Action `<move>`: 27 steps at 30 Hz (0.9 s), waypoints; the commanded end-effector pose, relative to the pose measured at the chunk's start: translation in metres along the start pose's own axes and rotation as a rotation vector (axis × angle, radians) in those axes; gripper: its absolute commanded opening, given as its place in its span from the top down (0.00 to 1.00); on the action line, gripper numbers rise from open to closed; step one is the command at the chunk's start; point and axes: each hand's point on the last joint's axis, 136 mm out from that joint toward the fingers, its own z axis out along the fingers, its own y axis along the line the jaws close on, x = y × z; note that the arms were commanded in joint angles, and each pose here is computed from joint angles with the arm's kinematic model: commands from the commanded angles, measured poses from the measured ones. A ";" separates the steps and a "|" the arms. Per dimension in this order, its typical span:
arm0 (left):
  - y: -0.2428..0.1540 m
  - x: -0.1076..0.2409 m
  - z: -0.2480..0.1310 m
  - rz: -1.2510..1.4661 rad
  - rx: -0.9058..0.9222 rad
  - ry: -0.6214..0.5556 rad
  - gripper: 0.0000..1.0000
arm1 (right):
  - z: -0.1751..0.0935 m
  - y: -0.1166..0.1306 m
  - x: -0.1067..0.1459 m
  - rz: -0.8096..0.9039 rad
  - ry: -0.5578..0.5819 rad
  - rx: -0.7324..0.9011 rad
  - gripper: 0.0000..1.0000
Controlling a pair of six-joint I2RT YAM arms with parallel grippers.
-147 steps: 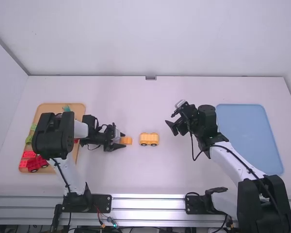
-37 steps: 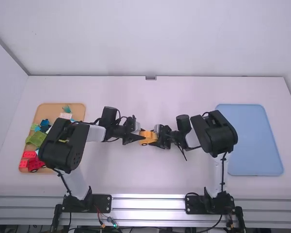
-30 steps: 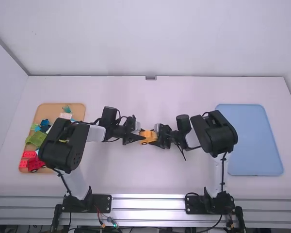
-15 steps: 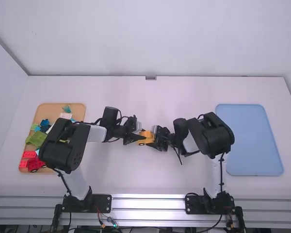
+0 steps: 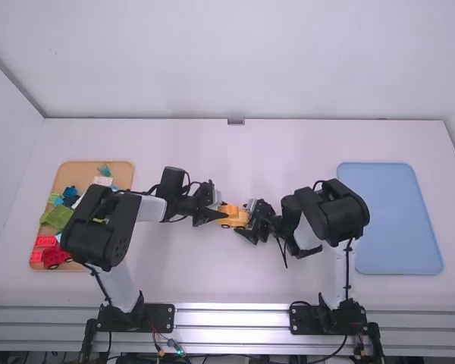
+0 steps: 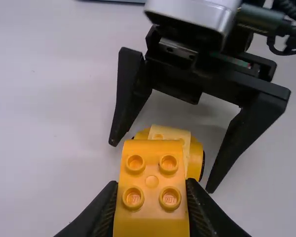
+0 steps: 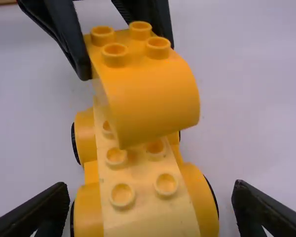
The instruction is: Assemble lego blocks to make yellow taxi
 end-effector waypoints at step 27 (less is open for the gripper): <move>-0.010 -0.004 0.002 -0.002 0.042 -0.033 0.98 | 0.016 0.003 -0.008 -0.159 -0.037 -0.241 0.30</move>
